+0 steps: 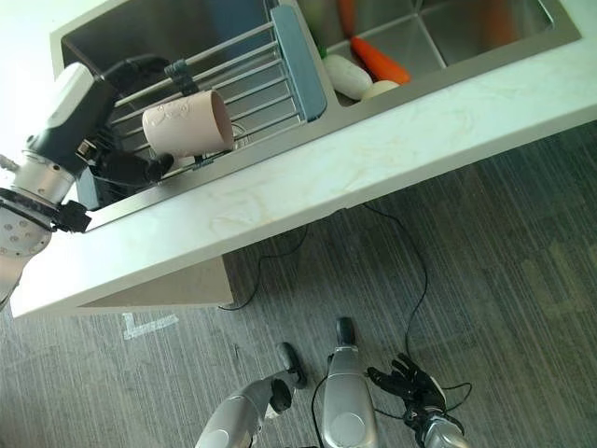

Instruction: Place the dishes in the dishwasher.

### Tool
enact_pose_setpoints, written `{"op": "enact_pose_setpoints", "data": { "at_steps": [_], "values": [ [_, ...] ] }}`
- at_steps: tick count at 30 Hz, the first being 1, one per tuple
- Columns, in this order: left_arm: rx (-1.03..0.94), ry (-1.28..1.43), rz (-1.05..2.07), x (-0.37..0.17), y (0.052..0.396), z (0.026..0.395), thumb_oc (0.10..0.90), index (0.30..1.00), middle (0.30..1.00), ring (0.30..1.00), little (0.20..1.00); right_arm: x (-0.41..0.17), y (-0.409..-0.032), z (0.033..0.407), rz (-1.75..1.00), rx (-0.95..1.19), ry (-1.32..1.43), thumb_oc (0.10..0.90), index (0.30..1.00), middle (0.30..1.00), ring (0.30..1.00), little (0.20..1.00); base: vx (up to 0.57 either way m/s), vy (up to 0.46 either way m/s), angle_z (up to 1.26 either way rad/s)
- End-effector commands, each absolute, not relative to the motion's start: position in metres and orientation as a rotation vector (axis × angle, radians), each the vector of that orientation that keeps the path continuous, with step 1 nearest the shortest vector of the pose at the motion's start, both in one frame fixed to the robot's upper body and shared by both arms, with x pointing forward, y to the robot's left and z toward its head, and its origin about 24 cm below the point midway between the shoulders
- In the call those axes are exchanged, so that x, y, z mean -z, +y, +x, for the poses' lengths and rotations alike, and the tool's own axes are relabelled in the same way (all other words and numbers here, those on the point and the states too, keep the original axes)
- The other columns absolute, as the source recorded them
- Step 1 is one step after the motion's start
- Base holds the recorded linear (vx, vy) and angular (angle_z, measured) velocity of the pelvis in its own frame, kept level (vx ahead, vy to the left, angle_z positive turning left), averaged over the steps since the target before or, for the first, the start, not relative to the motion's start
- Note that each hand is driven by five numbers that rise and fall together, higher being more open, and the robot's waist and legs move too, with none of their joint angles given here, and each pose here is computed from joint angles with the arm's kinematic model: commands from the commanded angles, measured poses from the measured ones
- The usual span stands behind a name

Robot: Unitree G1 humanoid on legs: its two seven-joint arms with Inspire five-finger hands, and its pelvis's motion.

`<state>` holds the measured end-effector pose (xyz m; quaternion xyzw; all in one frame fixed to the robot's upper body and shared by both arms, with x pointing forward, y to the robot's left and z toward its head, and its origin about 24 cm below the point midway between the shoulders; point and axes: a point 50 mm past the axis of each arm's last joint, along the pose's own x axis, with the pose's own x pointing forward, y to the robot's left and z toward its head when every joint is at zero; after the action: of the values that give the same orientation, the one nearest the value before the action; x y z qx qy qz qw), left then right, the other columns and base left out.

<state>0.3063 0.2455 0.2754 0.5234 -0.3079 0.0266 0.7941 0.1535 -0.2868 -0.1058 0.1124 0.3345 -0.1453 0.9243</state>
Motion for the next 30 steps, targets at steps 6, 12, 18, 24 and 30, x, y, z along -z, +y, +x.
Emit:
{"op": "enact_pose_setpoints", "data": {
  "at_steps": [6,12,18,24,30],
  "values": [
    [-0.255,-0.829,1.265,-0.339,0.263,0.287,0.800,0.900,0.900,0.900,0.900,0.101,-0.304,0.140,0.228,0.352,0.668,0.800,0.900,0.900,0.900,0.900,0.00,0.000,0.00],
    [-0.162,-0.806,1.234,-0.343,0.254,0.290,0.800,0.900,0.900,0.900,0.900,0.096,-0.308,0.145,0.216,0.344,0.649,0.800,0.900,0.900,0.900,0.900,0.01,0.004,0.00],
    [0.019,-0.693,1.155,-0.345,0.235,0.303,0.800,0.900,0.900,0.900,0.900,0.093,-0.312,0.150,0.202,0.336,0.636,0.800,0.900,0.900,0.900,0.900,0.00,0.006,-0.03],
    [0.048,-0.699,1.148,-0.358,0.225,0.306,0.800,0.900,0.900,0.900,0.900,0.091,-0.314,0.150,0.192,0.335,0.627,0.800,0.900,0.900,0.900,0.900,0.01,0.002,0.00],
    [0.020,-0.589,1.200,-0.359,0.229,0.315,0.800,0.900,0.900,0.900,0.900,0.087,-0.315,0.156,0.219,0.353,0.596,0.800,0.900,0.900,0.900,0.900,0.00,0.000,0.00]
  ]
}}
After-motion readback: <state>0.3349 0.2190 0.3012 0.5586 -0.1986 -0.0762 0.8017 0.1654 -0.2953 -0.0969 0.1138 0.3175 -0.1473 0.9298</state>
